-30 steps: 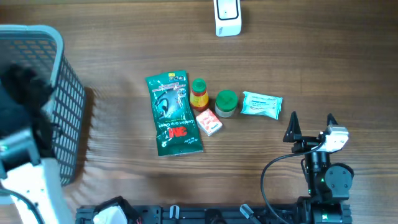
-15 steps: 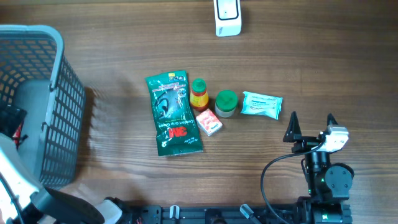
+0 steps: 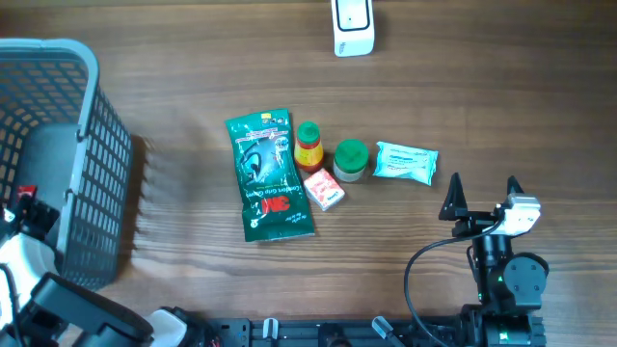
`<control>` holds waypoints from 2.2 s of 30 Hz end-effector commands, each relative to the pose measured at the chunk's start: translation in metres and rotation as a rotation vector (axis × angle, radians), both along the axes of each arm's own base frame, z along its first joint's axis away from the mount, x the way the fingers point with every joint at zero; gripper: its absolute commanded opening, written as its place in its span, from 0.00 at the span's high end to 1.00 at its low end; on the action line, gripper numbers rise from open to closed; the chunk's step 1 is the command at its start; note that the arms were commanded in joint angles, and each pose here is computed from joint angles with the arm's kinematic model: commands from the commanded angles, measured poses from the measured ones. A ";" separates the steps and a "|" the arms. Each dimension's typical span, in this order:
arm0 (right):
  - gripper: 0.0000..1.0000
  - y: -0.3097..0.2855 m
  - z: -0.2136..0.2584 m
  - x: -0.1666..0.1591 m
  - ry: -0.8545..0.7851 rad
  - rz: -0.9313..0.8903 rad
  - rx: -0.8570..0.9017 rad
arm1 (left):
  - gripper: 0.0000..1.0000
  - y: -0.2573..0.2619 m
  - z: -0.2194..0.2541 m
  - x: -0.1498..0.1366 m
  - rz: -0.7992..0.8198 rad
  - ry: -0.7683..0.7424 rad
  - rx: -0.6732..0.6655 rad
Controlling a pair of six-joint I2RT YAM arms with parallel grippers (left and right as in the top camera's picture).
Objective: Scan the item barcode
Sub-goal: 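Return the left gripper to the basket and grasp the red stick sachet, then carry the red sachet with the left gripper and lay it beside the wipes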
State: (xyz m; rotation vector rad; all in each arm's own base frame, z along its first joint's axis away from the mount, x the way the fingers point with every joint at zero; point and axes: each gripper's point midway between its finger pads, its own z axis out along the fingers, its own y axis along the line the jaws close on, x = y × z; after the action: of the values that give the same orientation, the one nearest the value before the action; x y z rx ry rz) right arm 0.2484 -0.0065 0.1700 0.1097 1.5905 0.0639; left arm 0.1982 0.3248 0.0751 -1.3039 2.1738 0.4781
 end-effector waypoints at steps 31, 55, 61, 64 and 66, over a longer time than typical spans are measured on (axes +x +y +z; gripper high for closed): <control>0.00 -0.003 0.001 0.000 -0.005 -0.017 -0.006 | 0.24 0.026 -0.025 0.013 -0.142 0.036 0.076; 0.00 -0.003 0.001 0.000 -0.005 -0.017 -0.005 | 0.96 0.001 0.007 0.049 -0.227 -0.144 0.051; 0.00 -0.003 0.001 0.000 -0.005 -0.017 -0.005 | 0.96 -0.038 0.137 0.085 -0.359 -0.338 0.337; 0.00 -0.003 0.001 0.000 -0.005 -0.017 -0.005 | 0.96 -0.072 0.211 0.090 -0.383 -0.526 0.455; 0.00 -0.003 0.001 0.000 -0.005 -0.017 -0.005 | 0.96 -0.094 0.245 0.087 -0.398 -0.624 0.499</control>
State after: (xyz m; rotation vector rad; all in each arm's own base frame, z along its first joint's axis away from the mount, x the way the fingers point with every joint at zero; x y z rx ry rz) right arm 0.2484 -0.0065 0.1699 0.1098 1.5908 0.0639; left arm 0.2882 0.2648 0.2647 -0.6528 1.7505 0.4321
